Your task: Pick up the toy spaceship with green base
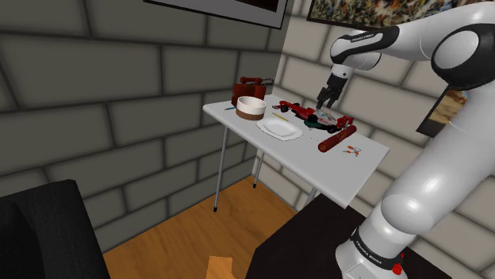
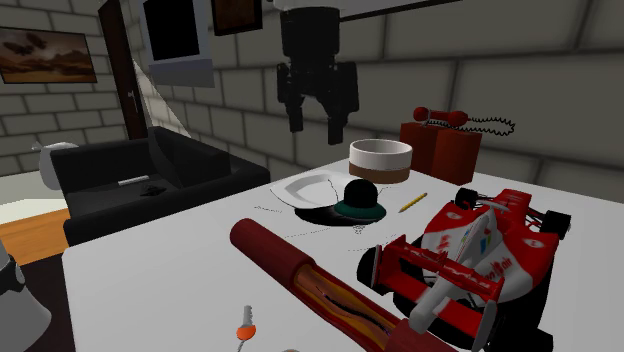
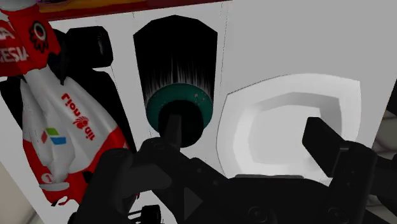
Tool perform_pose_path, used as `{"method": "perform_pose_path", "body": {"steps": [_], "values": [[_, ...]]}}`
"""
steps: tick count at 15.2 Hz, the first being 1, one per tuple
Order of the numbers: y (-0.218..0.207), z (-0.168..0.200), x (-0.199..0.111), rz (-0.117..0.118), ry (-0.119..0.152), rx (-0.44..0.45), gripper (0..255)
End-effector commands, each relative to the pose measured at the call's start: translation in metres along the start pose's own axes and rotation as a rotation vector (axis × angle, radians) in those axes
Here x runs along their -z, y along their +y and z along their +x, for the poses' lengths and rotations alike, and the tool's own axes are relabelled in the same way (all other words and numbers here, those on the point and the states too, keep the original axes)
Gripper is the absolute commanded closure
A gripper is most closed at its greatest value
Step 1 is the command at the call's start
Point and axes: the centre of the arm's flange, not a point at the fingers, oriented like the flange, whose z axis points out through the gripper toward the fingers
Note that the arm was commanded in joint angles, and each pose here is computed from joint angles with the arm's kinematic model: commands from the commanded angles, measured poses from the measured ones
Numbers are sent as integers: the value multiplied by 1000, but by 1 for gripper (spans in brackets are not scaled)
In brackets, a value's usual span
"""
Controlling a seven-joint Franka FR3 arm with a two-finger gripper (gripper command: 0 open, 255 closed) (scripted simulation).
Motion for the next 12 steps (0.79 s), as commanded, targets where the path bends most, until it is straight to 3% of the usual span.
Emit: {"method": "perform_pose_path", "body": {"steps": [1,6,12], "values": [[25,13,-5,6,17,3,0],[76,43,-13,21,50,3,0],[77,40,-45,21,50,3,0]]}}
